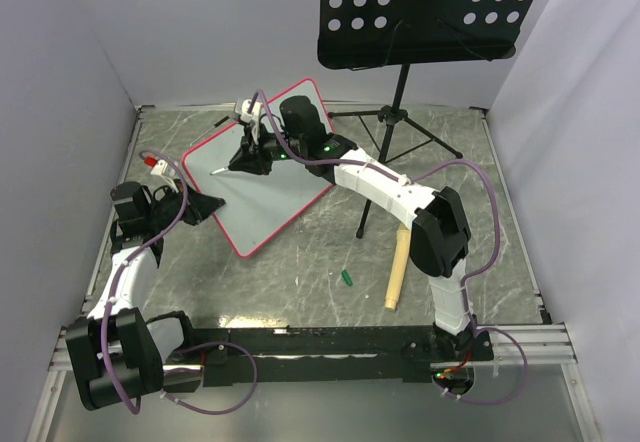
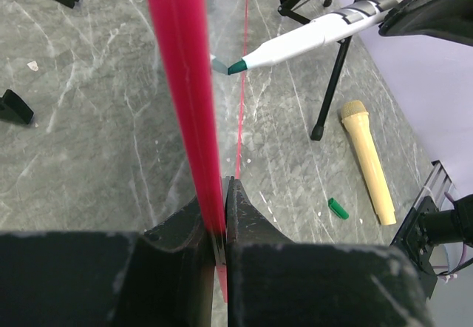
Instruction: Write a sentence on the whiteboard
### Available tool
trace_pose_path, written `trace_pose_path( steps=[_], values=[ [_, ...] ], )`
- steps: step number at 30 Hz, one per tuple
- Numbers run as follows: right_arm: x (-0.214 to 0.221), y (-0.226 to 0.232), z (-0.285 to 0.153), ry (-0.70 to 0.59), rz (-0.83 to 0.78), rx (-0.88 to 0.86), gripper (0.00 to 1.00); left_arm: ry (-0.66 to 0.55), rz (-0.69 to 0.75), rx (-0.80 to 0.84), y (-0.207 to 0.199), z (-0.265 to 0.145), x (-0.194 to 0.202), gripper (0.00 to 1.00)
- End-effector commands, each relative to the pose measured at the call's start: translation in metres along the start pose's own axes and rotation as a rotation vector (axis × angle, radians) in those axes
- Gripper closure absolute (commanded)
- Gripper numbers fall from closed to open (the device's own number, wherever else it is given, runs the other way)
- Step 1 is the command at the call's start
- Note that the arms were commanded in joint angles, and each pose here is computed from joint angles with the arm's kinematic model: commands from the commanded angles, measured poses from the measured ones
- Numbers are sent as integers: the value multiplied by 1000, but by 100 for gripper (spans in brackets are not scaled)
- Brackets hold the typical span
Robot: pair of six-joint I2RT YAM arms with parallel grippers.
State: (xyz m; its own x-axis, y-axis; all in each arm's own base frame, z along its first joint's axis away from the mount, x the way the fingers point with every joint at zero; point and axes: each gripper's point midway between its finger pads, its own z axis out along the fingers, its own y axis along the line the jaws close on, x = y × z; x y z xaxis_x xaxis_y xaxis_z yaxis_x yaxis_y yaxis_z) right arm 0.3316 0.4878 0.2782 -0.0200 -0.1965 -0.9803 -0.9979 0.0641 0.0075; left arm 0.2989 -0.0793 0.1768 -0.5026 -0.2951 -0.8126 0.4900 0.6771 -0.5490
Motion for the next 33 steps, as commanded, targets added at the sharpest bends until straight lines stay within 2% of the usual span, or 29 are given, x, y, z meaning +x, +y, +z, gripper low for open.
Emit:
trace_pose_path(
  steps=[1,24,33],
  values=[
    [-2,1,3,-9,-35,3,100,-43,123,-11,1,0,-14,99],
    [12,12,-9,7,-27,2,100,-44,120,-54,8,0,-15,99],
    [-12,16,-13,-44,-29,-7,100,-45,119,-48,7,0,-15,99]
  ],
)
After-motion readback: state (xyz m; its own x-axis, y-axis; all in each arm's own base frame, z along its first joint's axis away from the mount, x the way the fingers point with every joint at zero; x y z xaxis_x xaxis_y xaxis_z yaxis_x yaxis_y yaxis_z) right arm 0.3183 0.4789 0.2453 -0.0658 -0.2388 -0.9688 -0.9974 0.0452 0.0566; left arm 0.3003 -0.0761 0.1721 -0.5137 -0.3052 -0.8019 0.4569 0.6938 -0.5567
